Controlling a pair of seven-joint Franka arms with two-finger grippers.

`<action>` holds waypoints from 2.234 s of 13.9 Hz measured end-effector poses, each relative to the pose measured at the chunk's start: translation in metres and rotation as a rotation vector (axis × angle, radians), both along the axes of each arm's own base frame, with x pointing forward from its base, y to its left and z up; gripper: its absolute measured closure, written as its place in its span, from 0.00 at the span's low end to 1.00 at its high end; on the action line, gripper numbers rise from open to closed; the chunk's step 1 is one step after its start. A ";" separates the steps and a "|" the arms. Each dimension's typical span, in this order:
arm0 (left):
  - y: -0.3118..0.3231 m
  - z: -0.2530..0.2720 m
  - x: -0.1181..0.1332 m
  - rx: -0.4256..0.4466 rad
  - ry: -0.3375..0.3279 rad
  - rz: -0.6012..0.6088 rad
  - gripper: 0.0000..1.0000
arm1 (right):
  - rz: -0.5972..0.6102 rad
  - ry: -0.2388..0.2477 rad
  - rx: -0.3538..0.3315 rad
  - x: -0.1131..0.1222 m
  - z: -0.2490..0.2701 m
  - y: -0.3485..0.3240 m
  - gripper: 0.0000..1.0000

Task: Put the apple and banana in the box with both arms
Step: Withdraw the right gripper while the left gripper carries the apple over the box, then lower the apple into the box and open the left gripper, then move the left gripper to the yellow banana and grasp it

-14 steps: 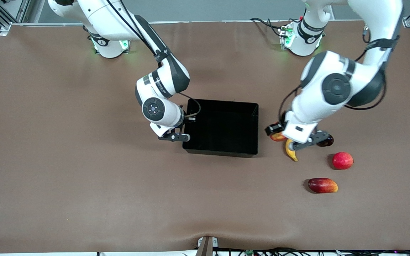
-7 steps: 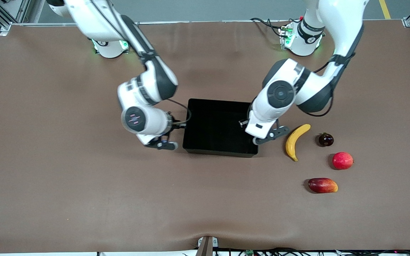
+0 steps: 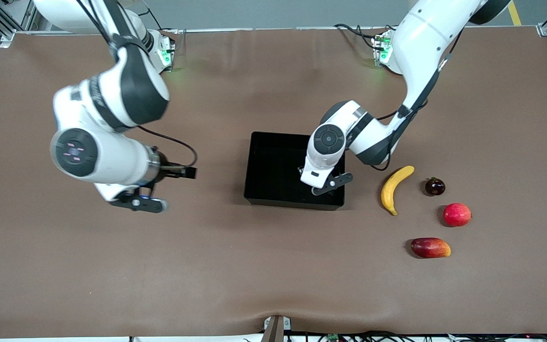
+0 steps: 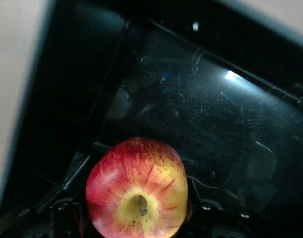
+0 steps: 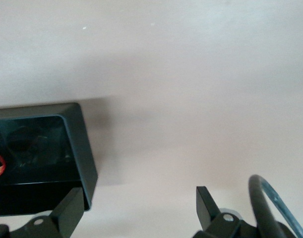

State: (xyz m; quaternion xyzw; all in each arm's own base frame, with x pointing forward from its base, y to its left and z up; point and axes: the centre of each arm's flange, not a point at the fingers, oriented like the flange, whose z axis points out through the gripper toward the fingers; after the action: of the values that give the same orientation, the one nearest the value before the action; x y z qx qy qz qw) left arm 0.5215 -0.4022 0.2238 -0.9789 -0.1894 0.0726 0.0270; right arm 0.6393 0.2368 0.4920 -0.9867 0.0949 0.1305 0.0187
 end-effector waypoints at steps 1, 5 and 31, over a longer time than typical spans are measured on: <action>-0.002 -0.009 -0.002 -0.001 0.004 0.009 0.27 | -0.023 -0.005 -0.007 0.002 0.018 -0.024 0.00; 0.000 -0.021 -0.006 0.005 0.015 0.022 0.22 | 0.017 -0.073 0.029 -0.005 0.102 -0.162 0.00; 0.256 -0.007 0.077 -0.085 0.010 -0.745 0.00 | 0.126 -0.196 -0.040 -0.120 0.176 -0.288 0.00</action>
State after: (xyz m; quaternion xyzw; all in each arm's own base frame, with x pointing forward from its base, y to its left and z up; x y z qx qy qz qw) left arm 0.5989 -0.1457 0.2168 -0.9805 0.1833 0.0703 0.0119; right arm 0.5196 -0.0514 0.6684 -0.9989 0.0331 0.0322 -0.0001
